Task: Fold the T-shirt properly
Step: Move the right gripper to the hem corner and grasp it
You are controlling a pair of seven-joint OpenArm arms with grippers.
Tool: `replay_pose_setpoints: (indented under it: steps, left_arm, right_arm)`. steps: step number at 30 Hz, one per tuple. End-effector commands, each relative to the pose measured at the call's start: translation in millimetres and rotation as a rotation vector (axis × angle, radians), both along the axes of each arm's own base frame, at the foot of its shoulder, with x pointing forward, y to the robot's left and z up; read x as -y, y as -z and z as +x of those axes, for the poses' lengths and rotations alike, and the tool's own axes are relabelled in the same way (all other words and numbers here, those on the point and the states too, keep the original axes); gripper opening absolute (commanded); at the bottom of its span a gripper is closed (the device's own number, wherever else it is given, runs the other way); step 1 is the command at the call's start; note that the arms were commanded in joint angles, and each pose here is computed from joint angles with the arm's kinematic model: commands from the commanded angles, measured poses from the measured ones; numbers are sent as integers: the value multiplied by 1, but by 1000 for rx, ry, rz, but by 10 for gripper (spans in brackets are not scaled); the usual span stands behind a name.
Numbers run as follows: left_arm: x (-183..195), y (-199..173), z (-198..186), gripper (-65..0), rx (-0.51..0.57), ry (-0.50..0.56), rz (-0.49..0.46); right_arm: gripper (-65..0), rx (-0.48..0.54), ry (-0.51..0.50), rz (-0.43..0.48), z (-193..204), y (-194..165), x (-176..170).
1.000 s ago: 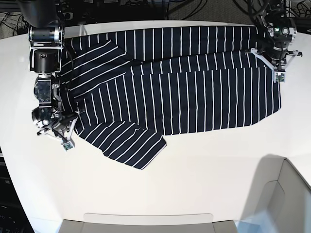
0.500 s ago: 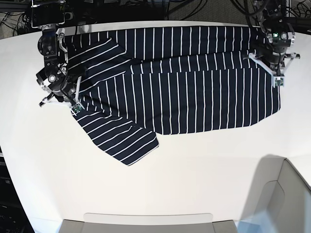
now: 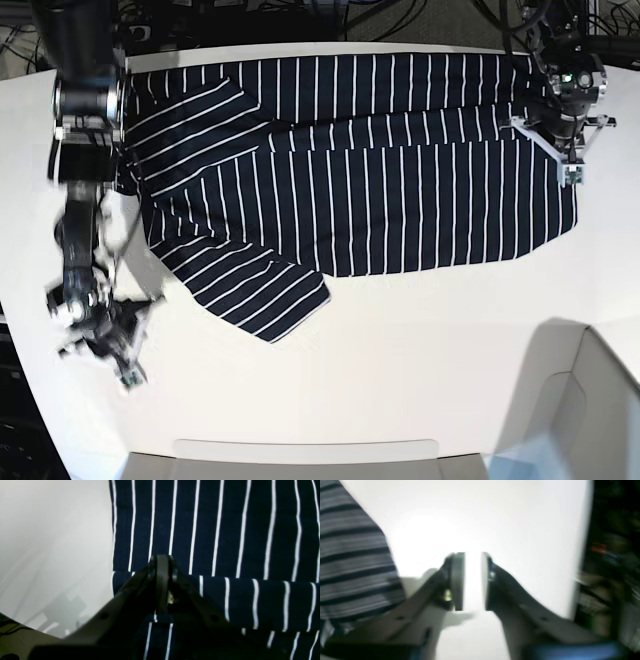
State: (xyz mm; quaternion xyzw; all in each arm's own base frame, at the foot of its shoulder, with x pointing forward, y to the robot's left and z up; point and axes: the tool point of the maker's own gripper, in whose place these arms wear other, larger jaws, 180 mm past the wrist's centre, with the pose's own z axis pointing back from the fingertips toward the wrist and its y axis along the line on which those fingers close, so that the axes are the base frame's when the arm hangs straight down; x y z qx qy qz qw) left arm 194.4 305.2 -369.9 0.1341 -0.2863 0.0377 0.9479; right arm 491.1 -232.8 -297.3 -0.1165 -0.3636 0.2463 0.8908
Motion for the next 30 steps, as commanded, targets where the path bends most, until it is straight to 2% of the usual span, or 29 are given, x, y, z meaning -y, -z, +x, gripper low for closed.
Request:
replay_pose_setpoints:
  steps: [1, 3, 7, 12, 17, 21, 26, 30]
  left_arm:
    - [-4, -10, 6, -650, 33, 5, 23]
    - [-4, -10, 6, -650, 34, 5, 20]
    - [0, -8, 6, -650, 35, 2, 5]
    - [4, -5, 5, -650, 37, -4, -9]
    - [4, -6, 7, -650, 43, -3, -8]
    - [5, -10, 14, -650, 61, -2, -9]
    - [6, -9, 14, -650, 61, -4, -15]
    - [8, -8, 14, -650, 61, -6, -21]
  right_arm:
    - [-480, 21, -9, 38, 15, -10, -1]
    - [-447, -51, -40, 139, 19, 16, -18]
    - [-455, -125, -92, 231, 10, 43, -43]
    - [-457, -189, -100, 253, -11, 73, -51]
    - [-457, -222, -78, 243, -26, 89, -39]
    - [-457, -181, -73, 279, -26, 91, -39]
    - [-457, -91, 9, 379, -13, 72, -24]
    - [-457, -102, 14, 374, -14, 74, -22]
